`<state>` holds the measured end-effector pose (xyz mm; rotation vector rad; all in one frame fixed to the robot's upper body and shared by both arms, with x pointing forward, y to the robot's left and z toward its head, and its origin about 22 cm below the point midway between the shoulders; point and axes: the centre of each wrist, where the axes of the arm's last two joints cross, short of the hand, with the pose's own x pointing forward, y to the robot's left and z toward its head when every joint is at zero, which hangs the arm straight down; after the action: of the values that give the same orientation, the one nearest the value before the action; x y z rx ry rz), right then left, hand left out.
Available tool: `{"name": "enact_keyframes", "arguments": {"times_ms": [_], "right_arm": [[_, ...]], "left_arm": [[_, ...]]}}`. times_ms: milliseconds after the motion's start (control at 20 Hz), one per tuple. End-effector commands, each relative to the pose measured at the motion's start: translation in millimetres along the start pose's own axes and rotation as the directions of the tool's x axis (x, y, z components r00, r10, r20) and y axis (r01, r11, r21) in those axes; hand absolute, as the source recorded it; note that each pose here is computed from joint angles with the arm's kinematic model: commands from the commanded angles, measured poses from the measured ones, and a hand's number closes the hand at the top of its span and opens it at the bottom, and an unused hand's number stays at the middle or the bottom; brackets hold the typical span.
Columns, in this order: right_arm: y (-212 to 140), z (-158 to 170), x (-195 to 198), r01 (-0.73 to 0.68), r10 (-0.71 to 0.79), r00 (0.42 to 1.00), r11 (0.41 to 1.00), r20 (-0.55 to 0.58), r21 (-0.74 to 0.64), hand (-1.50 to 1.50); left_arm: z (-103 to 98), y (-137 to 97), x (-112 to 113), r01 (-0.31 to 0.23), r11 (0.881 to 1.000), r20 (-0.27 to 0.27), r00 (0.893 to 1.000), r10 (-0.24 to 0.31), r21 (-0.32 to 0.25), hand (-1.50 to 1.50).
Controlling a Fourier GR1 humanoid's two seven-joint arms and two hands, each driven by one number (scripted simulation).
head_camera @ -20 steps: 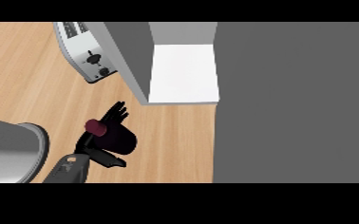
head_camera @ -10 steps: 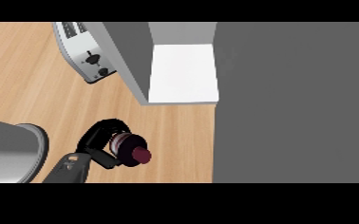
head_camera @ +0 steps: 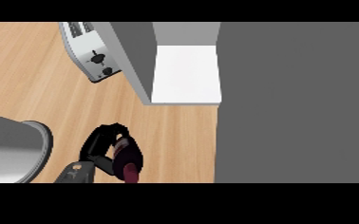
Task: Pick up the wine, place it into the cabinet and close the cabinet
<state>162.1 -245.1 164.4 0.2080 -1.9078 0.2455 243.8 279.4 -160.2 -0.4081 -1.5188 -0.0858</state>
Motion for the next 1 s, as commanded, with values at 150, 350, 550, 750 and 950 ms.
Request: {"name": "enact_keyframes", "arguments": {"times_ms": [150,350,550,750,950], "right_arm": [[-9,-2,-7,-0.010,0.009,1.000,0.999,-0.030,-0.032,-1.50],[-7,0,0,-0.015,0.015,1.000,1.000,-0.026,-0.007,-1.50],[-1,5,-5,0.021,-0.022,1.000,1.000,-0.001,-0.014,-1.50],[10,8,6,0.003,-0.003,1.000,1.000,0.005,-0.019,-1.50],[10,18,-8,0.004,-0.004,1.000,1.000,-0.001,-0.011,-1.50]], "left_arm": [[93,-18,-46,-0.087,0.945,0.137,0.990,0.045,0.316,1.50],[93,-26,-39,-0.149,0.948,0.207,0.974,0.091,0.282,1.50],[80,-40,-29,-0.182,0.956,0.255,0.960,0.120,0.232,1.50],[87,-63,-7,-0.192,0.959,0.299,0.946,0.125,0.207,1.50],[72,-75,31,-0.191,0.965,0.300,0.945,0.132,0.179,1.50]]}}
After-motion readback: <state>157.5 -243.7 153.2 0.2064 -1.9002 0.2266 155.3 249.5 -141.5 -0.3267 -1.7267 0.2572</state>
